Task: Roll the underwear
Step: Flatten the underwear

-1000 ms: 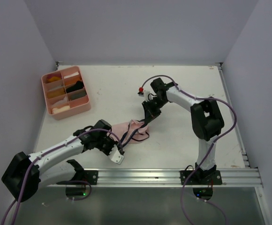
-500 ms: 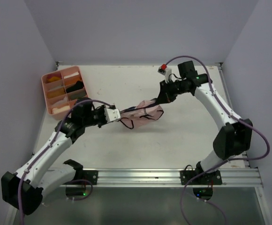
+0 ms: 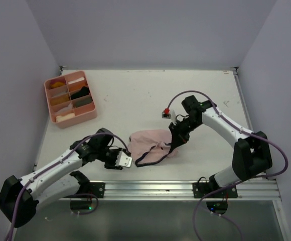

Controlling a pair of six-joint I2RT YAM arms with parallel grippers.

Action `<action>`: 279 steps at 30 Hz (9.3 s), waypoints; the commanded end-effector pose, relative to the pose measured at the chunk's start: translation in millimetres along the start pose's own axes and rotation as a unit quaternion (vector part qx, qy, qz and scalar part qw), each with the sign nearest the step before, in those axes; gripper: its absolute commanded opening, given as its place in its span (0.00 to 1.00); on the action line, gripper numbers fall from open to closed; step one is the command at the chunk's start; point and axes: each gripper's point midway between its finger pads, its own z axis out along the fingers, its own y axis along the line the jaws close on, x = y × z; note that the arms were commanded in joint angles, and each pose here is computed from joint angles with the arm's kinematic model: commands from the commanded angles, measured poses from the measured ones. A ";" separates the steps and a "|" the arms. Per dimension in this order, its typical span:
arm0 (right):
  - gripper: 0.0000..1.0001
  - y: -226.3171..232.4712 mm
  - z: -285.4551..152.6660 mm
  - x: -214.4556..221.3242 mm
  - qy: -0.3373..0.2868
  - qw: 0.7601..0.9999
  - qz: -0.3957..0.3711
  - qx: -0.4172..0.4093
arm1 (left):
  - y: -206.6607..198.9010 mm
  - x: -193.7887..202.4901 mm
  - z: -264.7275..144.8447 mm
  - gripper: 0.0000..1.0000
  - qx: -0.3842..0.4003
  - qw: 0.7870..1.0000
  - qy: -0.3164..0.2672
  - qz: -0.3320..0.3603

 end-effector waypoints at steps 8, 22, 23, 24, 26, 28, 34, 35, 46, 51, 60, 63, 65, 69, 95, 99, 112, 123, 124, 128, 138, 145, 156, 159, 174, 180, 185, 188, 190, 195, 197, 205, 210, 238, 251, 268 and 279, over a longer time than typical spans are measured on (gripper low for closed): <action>0.00 -2.4 7.5 32.3 0.080 0.996 -0.040 -0.015 | 22.7 -20.4 -0.9 0.45 0.004 0.997 -0.010 0.077; 0.00 -7.7 11.0 30.2 0.084 0.996 -0.033 -0.017 | 30.7 -40.0 50.1 0.51 0.056 0.975 -0.012 0.213; 0.00 -7.3 10.3 29.5 0.084 0.996 -0.035 -0.017 | 32.9 -44.9 50.9 0.51 0.055 0.975 -0.015 0.217; 0.00 -7.5 9.8 30.1 0.085 0.995 -0.040 -0.016 | 33.0 -42.8 54.9 0.50 0.062 0.974 -0.012 0.216; 0.00 -8.9 8.9 29.9 0.086 0.995 -0.043 -0.013 | 36.5 -46.0 58.3 0.49 0.060 0.974 -0.013 0.220; 0.00 -7.5 8.7 31.5 0.091 0.995 -0.044 -0.018 | 38.9 -46.5 62.5 0.47 0.063 0.973 -0.013 0.222; 0.00 -7.7 8.6 33.7 0.094 0.994 -0.047 -0.018 | 33.0 -39.1 68.8 0.45 0.099 0.969 -0.002 0.227; 0.00 -8.0 9.1 34.2 0.094 0.994 -0.046 -0.018 | 31.8 -37.5 69.5 0.45 0.102 0.968 -0.001 0.229; 0.00 -9.9 11.5 36.1 0.099 0.994 -0.042 -0.022 | 14.7 -24.3 77.2 0.46 0.153 0.962 0.003 0.227; 0.00 -10.5 12.5 37.0 0.100 0.994 -0.041 -0.022 | 11.2 -22.6 80.6 0.44 0.163 0.959 0.003 0.231; 0.00 -11.5 13.3 38.4 0.101 0.994 -0.040 -0.023 | 6.4 -13.5 89.8 0.28 0.175 0.961 0.016 0.214; 0.00 -11.1 13.3 38.0 0.102 0.994 -0.041 -0.024 | 6.7 -7.2 92.1 0.25 0.176 0.962 0.029 0.205; 0.00 -11.2 13.2 38.2 0.102 0.994 -0.040 -0.023 | 7.6 -7.1 91.9 0.18 0.176 0.962 0.032 0.204; 0.00 -10.7 11.8 40.2 0.107 0.993 -0.042 -0.022 | 11.0 -18.4 83.8 0.14 0.164 0.966 0.027 0.197; 0.00 -54.5 -59.0 -12.5 -0.065 0.978 -0.057 0.191 | 157.7 -43.2 -91.8 0.00 -0.299 0.945 -0.111 -0.074; 0.00 -41.4 -64.0 -26.2 -0.086 0.981 -0.031 0.171 | 143.7 -54.5 -92.3 0.00 -0.273 0.953 -0.124 -0.051; 0.00 36.1 -74.8 3.0 -0.065 0.991 -0.071 0.089 | 85.5 -88.2 -110.6 0.00 -0.198 0.969 -0.145 0.005; 0.02 34.0 -74.1 -15.1 -0.086 0.993 -0.011 0.081 | 94.7 -107.9 -120.9 0.00 -0.205 0.955 -0.189 -0.100; 0.13 24.6 -67.2 -16.5 -0.073 0.995 0.008 0.071 | 103.5 -98.1 -108.7 0.00 -0.189 0.956 -0.179 -0.133; 0.31 -16.2 -37.1 -26.6 -0.010 0.992 0.121 0.019 | 152.0 -68.2 -78.3 0.00 -0.199 0.944 -0.157 -0.213; 0.42 -126.4 -44.5 -101.7 -0.076 0.976 0.175 0.106 | 266.1 -17.4 -48.6 0.00 -0.293 0.924 -0.102 -0.224; 0.30 -120.9 -44.6 -75.4 -0.029 0.988 0.106 0.111 | 303.5 30.5 -21.2 0.25 -0.297 0.913 -0.037 -0.278; 0.21 -128.5 -16.3 -61.2 0.013 0.987 0.107 0.121 | 252.1 -49.5 -50.0 0.54 -0.179 0.956 -0.109 -0.204; 0.19 -131.2 2.7 -49.9 0.042 0.986 0.115 0.116 | 199.2 -46.7 -25.3 0.53 -0.101 0.967 -0.093 -0.213; 0.04 -166.5 39.4 8.6 0.126 0.963 0.184 0.152 | 122.7 -56.9 65.8 0.48 -0.017 0.986 -0.041 -0.160; 0.00 -129.4 26.4 -11.8 0.099 0.972 0.188 0.101 | 122.4 -88.0 96.7 0.49 -0.016 0.992 -0.033 -0.119; 0.12 -120.1 -2.4 -54.4 0.030 0.978 0.159 0.129 | 143.6 -95.0 124.0 0.45 -0.052 0.990 -0.022 -0.133; 0.23 -122.6 -6.7 -56.5 0.032 0.977 0.159 0.139 | 141.7 -84.8 138.8 0.46 -0.041 0.990 -0.006 -0.138; 0.24 -127.3 1.1 -47.1 0.053 0.976 0.167 0.131 | 131.1 -82.8 145.2 0.48 -0.014 0.992 -0.004 -0.126; 0.25 -145.2 23.1 -22.5 0.094 0.973 0.174 0.121 | 82.9 -59.4 156.6 0.48 0.067 0.993 0.057 -0.078; 0.26 -151.2 30.4 -14.3 0.105 0.972 0.174 0.116 | 76.6 -50.3 155.2 0.48 0.072 0.992 0.072 -0.078; 0.27 -149.3 37.1 -8.3 0.111 0.973 0.175 0.099 | 69.7 -35.3 143.1 0.49 0.074 0.992 0.097 -0.040; 0.31 -138.3 30.4 -9.0 0.105 0.977 0.162 0.092 | 71.9 -30.3 139.3 0.49 0.064 0.992 0.106 -0.023; 0.23 -107.3 34.3 4.2 0.133 0.976 0.169 0.034 | 65.9 -64.5 112.0 0.53 0.067 0.996 0.039 0.035; 0.00 -81.1 19.5 -43.0 0.037 0.985 0.160 0.047 | 167.8 -90.1 46.2 0.35 -0.064 0.968 -0.050 -0.235; 0.00 -92.3 84.1 25.9 0.106 0.971 0.211 0.029 | 289.5 41.0 52.0 0.38 -0.202 0.843 -0.119 -0.483; 0.07 -55.5 86.9 23.7 0.090 0.978 0.184 -0.039 | 337.6 80.4 60.4 0.41 -0.170 0.842 -0.098 -0.503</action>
